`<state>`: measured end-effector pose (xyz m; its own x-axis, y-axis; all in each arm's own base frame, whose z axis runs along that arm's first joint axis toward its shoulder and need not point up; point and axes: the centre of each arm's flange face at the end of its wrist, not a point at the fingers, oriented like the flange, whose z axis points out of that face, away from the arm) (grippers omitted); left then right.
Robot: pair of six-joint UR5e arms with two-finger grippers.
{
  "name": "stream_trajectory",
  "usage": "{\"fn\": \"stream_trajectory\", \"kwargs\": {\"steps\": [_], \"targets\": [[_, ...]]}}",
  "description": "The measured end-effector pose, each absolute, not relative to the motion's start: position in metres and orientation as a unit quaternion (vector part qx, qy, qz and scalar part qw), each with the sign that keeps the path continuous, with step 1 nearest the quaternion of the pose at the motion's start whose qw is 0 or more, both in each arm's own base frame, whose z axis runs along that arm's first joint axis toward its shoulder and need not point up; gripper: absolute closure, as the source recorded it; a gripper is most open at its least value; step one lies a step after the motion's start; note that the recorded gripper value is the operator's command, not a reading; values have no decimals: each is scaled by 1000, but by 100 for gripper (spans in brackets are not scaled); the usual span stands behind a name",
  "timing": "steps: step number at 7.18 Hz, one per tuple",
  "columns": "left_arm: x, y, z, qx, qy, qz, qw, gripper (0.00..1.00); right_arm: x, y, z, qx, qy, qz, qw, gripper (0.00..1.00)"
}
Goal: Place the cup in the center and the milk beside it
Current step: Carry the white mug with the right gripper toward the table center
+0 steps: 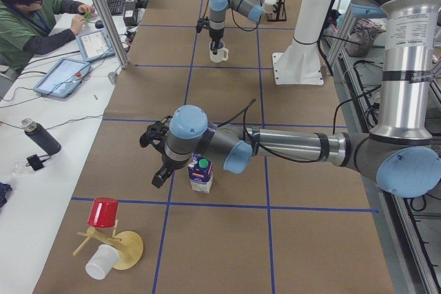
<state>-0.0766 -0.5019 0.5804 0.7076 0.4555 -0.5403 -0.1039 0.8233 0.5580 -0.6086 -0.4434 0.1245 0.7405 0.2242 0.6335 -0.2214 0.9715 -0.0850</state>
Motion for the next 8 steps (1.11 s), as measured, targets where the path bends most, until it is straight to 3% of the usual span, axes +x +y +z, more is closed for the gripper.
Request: {"fn": "stream_trajectory", "kwargs": {"steps": [1, 4, 5, 6, 8], "targets": [[-77, -502, 580, 251, 349, 155, 889, 1, -620, -434, 123, -7, -338, 115, 934, 100], [-76, -502, 581, 250, 350, 153, 890, 1, -633, -421, 121, -4, -360, 103, 927, 64], [-76, -502, 581, 250, 350, 152, 890, 1, -635, -418, 124, -2, -369, 99, 924, 40], [-76, -502, 581, 250, 350, 152, 890, 1, -636, -417, 125, 0, -374, 97, 922, 0], [-76, -502, 581, 250, 350, 152, 890, 1, -617, -423, 104, 15, -389, 104, 915, 0]]}}
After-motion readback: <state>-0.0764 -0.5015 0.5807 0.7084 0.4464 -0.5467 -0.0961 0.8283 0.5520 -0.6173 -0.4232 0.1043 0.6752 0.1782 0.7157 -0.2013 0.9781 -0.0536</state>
